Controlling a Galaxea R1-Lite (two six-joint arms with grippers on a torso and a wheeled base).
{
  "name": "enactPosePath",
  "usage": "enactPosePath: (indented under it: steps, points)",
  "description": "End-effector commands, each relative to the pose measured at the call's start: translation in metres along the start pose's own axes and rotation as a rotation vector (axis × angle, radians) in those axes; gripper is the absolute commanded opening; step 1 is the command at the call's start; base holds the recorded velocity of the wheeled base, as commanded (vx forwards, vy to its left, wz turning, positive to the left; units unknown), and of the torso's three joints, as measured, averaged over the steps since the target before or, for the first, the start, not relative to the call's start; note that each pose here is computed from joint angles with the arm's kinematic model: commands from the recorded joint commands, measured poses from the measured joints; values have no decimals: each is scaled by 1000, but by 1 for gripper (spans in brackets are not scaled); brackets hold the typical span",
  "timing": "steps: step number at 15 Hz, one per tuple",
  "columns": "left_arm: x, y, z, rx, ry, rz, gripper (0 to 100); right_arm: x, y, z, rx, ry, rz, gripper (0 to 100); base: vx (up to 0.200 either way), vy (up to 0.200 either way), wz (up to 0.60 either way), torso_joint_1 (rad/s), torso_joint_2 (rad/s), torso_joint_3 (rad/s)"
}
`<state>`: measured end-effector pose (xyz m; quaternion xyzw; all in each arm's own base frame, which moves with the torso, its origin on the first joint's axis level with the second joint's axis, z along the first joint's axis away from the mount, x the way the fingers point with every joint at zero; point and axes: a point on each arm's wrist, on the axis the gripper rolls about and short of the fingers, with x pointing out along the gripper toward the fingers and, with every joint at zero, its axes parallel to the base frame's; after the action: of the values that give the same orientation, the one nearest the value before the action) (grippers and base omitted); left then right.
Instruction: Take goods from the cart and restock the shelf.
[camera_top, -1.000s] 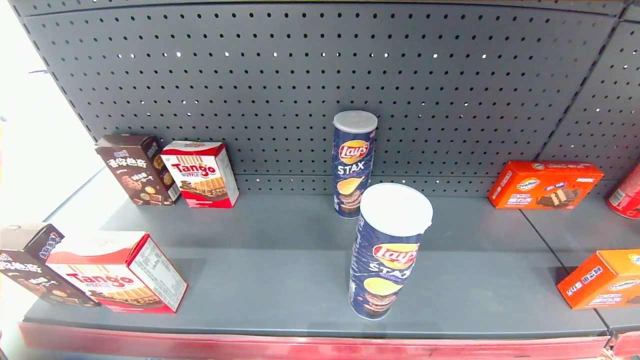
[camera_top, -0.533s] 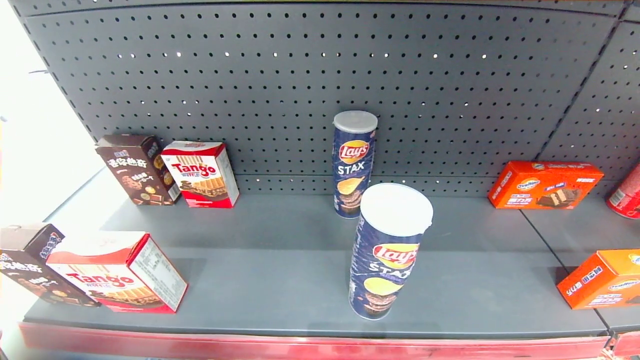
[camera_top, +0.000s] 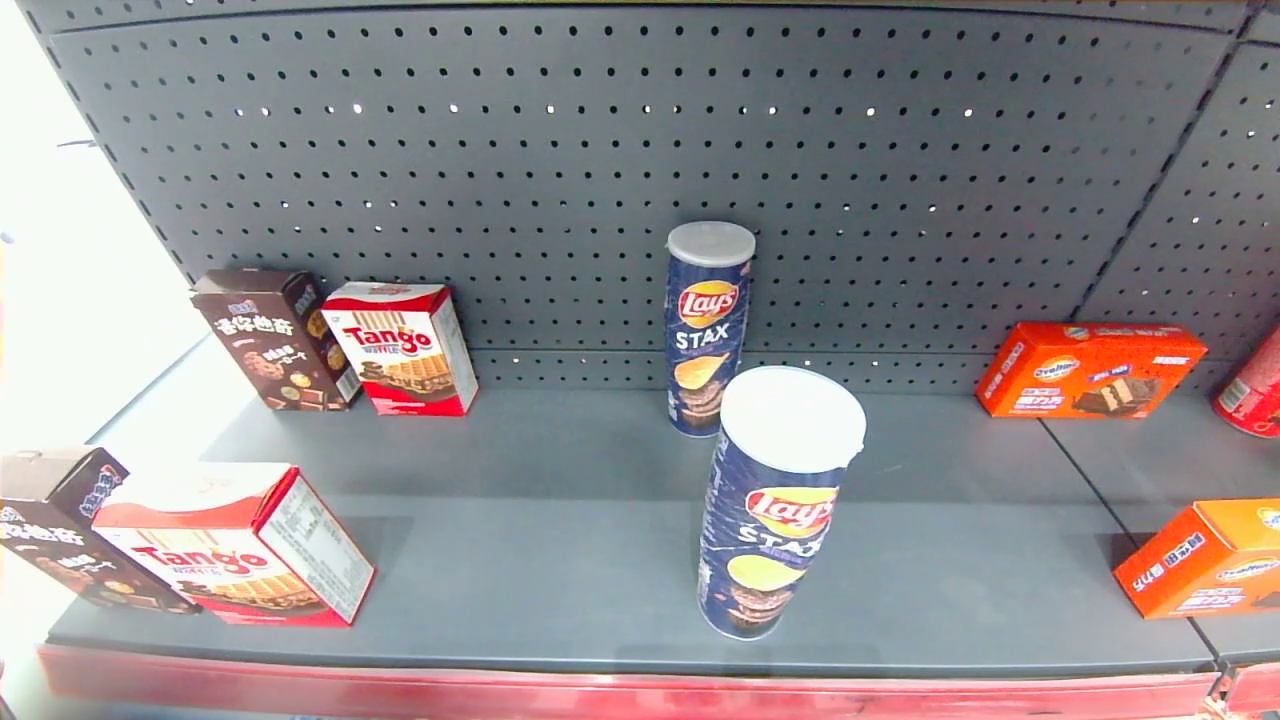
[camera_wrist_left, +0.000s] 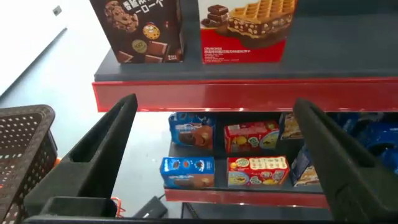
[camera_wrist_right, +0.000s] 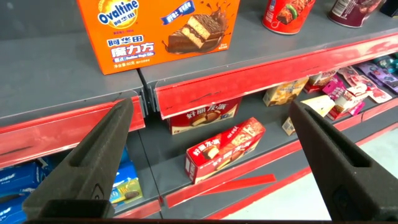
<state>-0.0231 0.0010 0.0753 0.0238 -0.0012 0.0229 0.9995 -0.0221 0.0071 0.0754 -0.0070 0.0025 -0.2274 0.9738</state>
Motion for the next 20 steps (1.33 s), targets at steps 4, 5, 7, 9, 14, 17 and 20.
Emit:
enactPosePath:
  steps: [4, 5, 7, 9, 14, 17, 20]
  points:
    - [0, -1, 0, -8, 5, -41, 100, 0, 1, 1, -22, -14, 193, 100, 0, 0, 0, 0, 0, 0]
    - [0, -1, 0, -8, 5, -44, 100, 0, 1, 2, -23, -21, 201, 100, 0, 0, 0, 0, 0, 0]
    - [0, -1, 0, -6, 3, -46, 100, -2, -1, 98, 94, -139, 184, 100, 0, 0, 0, 0, 0, 0]
    - [0, -1, 0, -8, 3, -55, 100, 51, 6, 162, 209, 41, 196, 100, 0, 0, 0, 0, 0, 0]
    - [2, -1, 1, -21, 25, -71, 100, 71, 32, 145, -65, 153, 735, 100, 0, 0, 0, 0, 0, 0]
    - [2, -1, 1, -21, 24, -68, 100, 92, 61, 142, -133, 263, 858, 100, 0, 0, 0, 0, 0, 0]
    - [2, -1, 1, -23, 24, -70, 100, 99, 99, 136, -191, 327, 1037, 100, 0, 0, 0, 0, 0, 0]
